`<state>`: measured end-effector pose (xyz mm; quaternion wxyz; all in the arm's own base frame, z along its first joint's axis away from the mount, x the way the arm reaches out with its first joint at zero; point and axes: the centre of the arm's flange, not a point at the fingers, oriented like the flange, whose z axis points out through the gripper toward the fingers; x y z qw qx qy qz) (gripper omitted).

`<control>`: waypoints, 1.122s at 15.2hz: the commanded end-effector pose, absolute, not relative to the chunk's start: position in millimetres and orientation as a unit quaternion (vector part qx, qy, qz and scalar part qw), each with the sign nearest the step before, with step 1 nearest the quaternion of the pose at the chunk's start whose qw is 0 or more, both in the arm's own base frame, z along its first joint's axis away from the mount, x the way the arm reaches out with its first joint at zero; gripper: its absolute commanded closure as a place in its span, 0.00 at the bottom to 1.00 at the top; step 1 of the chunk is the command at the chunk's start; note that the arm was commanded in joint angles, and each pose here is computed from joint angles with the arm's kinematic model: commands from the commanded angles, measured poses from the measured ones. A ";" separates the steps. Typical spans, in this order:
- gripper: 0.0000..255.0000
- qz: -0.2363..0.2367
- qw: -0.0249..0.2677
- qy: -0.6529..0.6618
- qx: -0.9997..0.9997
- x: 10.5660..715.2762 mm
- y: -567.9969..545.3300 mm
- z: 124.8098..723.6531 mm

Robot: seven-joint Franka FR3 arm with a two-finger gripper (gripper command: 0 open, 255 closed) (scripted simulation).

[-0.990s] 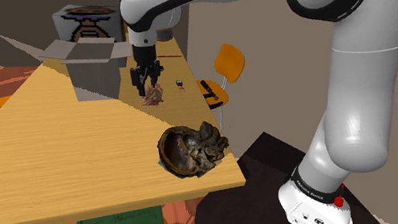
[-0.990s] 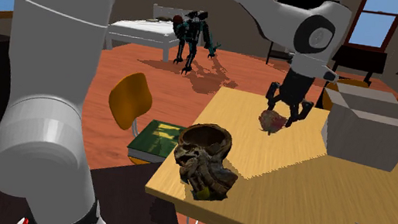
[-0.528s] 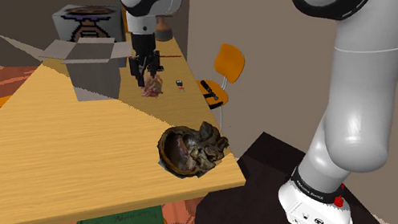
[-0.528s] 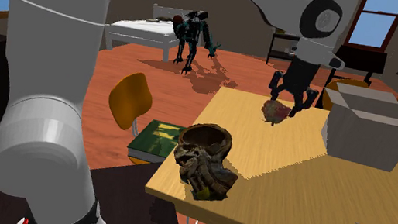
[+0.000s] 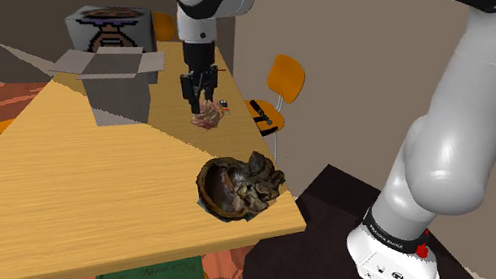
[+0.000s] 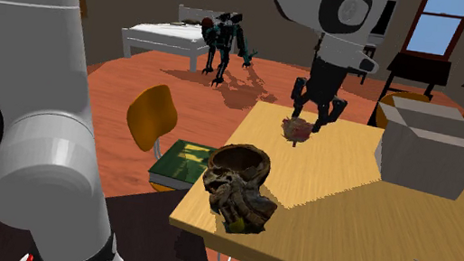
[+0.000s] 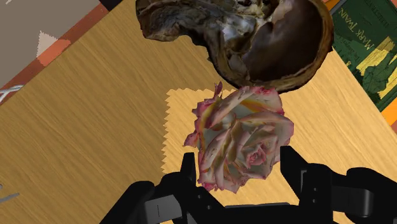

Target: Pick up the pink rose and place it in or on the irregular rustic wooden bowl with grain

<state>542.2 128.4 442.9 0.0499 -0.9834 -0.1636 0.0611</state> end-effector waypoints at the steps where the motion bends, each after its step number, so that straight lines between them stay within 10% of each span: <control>1: 1.00 0.061 0.050 -0.163 -0.983 514.5 128.2 441.6; 17: 1.00 0.061 0.050 -0.163 -0.983 405.6 125.6 407.1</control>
